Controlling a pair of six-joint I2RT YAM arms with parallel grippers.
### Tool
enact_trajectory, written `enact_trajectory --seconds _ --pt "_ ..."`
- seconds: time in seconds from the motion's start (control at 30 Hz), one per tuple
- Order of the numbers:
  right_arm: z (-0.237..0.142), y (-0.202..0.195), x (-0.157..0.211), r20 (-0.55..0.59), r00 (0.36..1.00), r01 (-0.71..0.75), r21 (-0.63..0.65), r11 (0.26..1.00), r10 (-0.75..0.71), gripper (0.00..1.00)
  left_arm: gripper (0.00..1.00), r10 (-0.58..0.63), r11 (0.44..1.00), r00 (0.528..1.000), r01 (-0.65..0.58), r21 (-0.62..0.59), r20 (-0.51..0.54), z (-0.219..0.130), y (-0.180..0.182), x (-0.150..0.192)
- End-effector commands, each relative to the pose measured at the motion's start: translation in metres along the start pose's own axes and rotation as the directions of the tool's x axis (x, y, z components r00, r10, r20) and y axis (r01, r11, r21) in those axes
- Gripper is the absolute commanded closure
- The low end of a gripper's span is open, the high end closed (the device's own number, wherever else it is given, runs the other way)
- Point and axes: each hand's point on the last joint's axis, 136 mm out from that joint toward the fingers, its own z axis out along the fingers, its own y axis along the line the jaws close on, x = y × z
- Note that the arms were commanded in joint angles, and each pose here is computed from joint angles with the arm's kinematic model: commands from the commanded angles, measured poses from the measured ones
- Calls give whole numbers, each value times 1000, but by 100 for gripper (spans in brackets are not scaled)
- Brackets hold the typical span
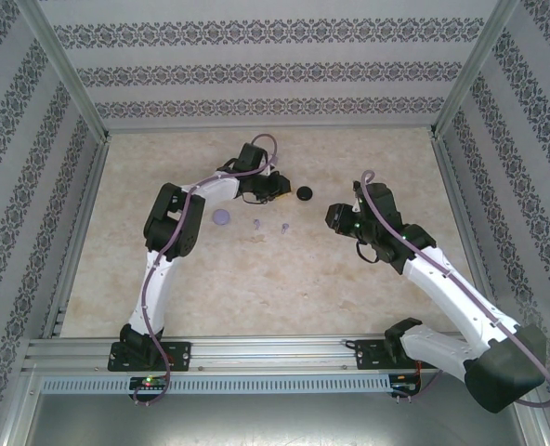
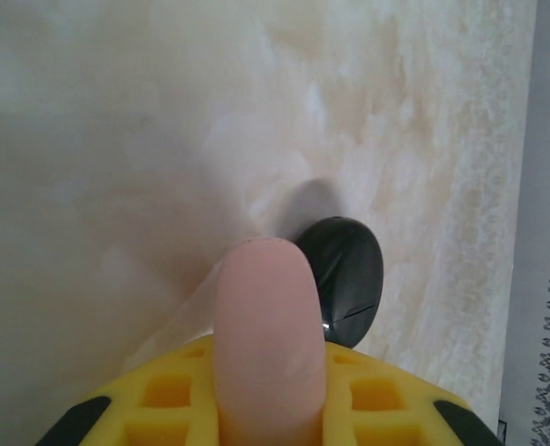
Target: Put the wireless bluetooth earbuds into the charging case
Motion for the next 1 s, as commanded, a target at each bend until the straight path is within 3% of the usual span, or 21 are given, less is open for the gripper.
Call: enact_trajectory --seconds 0.0,0.33,0.57,0.73,0.97 --pt "-6 11 -14 49 999 -2 -15 1000 3 66 75 -2 999 999 0 -44 -43 5 5 9" --pt "-10 15 -16 58 998 4 -18 1000 -3 59 54 13 992 999 -20 -127 -51 -2 18 12" --pt "-10 16 -17 58 998 3 -21 1000 -2 58 48 69 977 998 -70 -203 -13 -18 21 3" --pt "-12 17 -18 60 998 4 -25 1000 -3 52 46 131 957 991 -117 -265 33 -40 19 -10" --pt "-8 20 -16 45 999 22 -23 999 -21 41 45 270 933 950 -218 -286 156 -97 -20 -37"
